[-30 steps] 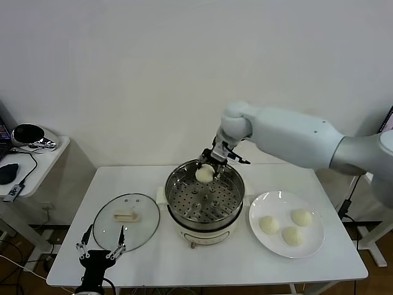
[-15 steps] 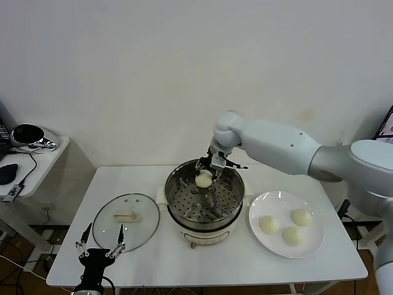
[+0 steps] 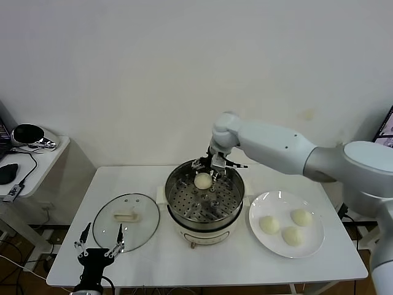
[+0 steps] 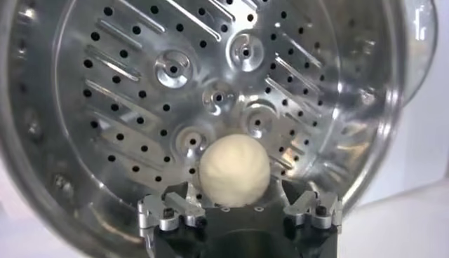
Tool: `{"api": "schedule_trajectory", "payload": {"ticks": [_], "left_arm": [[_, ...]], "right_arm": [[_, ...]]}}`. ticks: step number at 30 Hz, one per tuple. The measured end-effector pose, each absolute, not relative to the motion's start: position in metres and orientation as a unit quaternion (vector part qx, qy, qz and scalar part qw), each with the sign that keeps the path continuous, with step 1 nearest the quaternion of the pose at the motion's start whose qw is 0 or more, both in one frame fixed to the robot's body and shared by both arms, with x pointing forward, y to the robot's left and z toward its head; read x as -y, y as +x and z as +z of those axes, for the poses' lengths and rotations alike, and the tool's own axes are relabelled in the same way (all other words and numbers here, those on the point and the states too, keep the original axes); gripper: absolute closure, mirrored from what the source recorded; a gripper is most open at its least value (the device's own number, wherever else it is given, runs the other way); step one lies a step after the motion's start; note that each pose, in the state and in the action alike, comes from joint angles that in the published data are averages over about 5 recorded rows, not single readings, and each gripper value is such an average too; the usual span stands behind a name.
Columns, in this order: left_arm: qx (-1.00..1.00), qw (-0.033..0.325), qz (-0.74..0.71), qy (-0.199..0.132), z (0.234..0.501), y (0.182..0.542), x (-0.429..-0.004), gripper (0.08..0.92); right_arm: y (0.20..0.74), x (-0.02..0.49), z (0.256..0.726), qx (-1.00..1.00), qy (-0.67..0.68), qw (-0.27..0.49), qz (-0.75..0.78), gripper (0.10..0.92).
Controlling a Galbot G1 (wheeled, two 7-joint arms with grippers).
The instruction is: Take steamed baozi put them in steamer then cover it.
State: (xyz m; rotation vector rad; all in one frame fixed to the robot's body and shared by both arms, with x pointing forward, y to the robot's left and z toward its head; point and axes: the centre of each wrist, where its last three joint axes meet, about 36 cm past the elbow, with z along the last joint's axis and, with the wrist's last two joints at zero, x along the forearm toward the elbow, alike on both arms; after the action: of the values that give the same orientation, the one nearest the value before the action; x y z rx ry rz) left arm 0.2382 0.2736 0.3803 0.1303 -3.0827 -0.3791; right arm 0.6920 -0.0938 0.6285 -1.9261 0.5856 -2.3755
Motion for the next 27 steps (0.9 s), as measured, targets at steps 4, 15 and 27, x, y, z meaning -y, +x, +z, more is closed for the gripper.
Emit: {"api": "schedule_trajectory", "payload": {"ticks": [4, 15, 27], "left_arm": [[0.991, 0.015, -0.123, 0.042, 0.384, 0.237, -0.274, 0.177], [0.992, 0.008, -0.125, 0.032, 0.393, 0.235, -0.270, 0.177], [0.991, 0.004, -0.128, 0.030, 0.400, 0.229, -0.269, 0.177]], "right_arm": [[0.674, 0.116, 0.657, -0.248, -0.600, -0.031, -0.760, 0.200], [0.600, 0.224, 0.693, -0.409, -0.529, -0.195, -0.718, 0.200], [0.546, 0.316, 0.650, -0.492, -0.507, -0.299, -0.641, 0.200]]}}
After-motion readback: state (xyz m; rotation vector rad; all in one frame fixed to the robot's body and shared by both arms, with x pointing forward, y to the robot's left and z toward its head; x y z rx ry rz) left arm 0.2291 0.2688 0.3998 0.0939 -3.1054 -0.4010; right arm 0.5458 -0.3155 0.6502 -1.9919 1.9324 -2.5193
